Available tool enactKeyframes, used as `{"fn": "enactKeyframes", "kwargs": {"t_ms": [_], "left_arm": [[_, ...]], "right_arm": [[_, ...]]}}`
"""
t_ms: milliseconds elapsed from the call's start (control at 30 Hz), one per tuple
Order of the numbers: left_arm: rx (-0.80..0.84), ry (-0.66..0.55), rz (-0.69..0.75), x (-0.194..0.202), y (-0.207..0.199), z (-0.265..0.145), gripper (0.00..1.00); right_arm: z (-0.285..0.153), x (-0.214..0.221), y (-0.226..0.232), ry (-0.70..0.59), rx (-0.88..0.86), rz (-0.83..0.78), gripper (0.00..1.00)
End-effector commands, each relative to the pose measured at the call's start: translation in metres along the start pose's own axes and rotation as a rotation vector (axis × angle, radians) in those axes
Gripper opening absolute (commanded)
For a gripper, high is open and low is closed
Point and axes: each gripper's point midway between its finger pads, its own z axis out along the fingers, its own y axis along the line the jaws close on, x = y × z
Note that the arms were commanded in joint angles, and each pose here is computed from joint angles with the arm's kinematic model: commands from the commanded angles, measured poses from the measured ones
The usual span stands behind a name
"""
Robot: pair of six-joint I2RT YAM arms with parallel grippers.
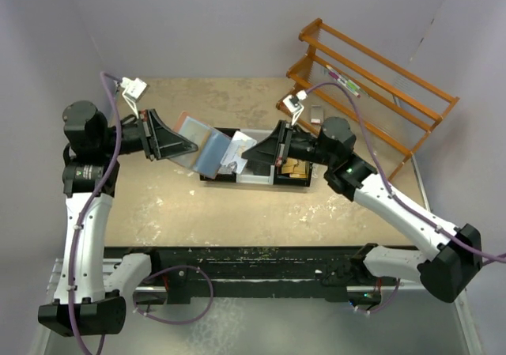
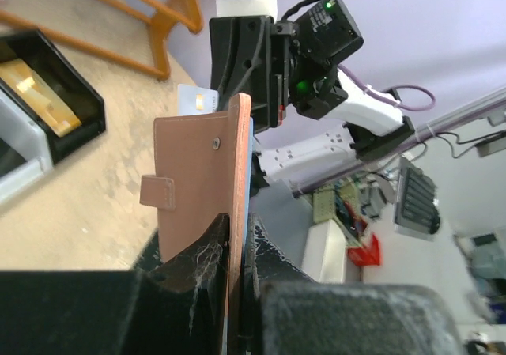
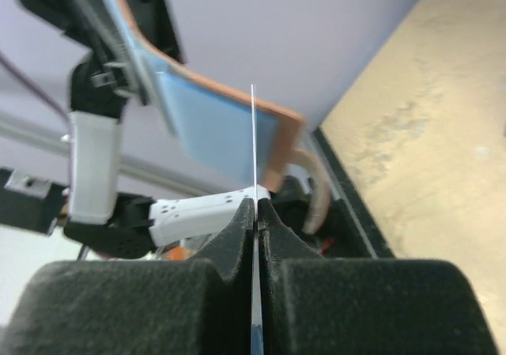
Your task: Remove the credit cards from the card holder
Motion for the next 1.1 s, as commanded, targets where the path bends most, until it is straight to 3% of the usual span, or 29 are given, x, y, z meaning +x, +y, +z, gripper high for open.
{"fn": "enactKeyframes", "kwargs": {"t_ms": [0, 67, 133, 367, 667, 833, 1067], "left_arm": [[-0.087, -0.011, 0.243, -0.014, -0.006, -0.004, 0.07], [-0.208, -0.039, 0.332, -0.025, 0.006, -0.009, 0.0], [-0.261, -0.038, 0.383, -0.029, 0.01, -0.012, 0.0], [-0.042, 0.003, 0.388, -0.009, -0.035, -0.009, 0.0], [0.013, 0.002, 0.397, -0.007, -0.053, -0.01, 0.0], [0.026, -0.009, 0.37, -0.011, -0.055, -0.009, 0.0], [0.036, -0.018, 0.368, -0.013, -0.061, -0.009, 0.0]], "right_arm": [[-0.026, -0.021, -0.028, 0.005, 0.19, -0.097, 0.0], [-0.031, -0.027, -0.047, 0.002, 0.277, -0.121, 0.0], [-0.026, -0.027, -0.069, 0.027, 0.337, -0.117, 0.0], [0.014, -0.053, -0.15, 0.066, 0.535, -0.175, 0.0], [0.08, -0.033, -0.247, 0.243, 0.68, -0.178, 0.0], [0.105, -0.017, -0.278, 0.301, 0.72, -0.196, 0.0], [0.106, -0.009, -0.289, 0.317, 0.753, -0.208, 0.0]]}}
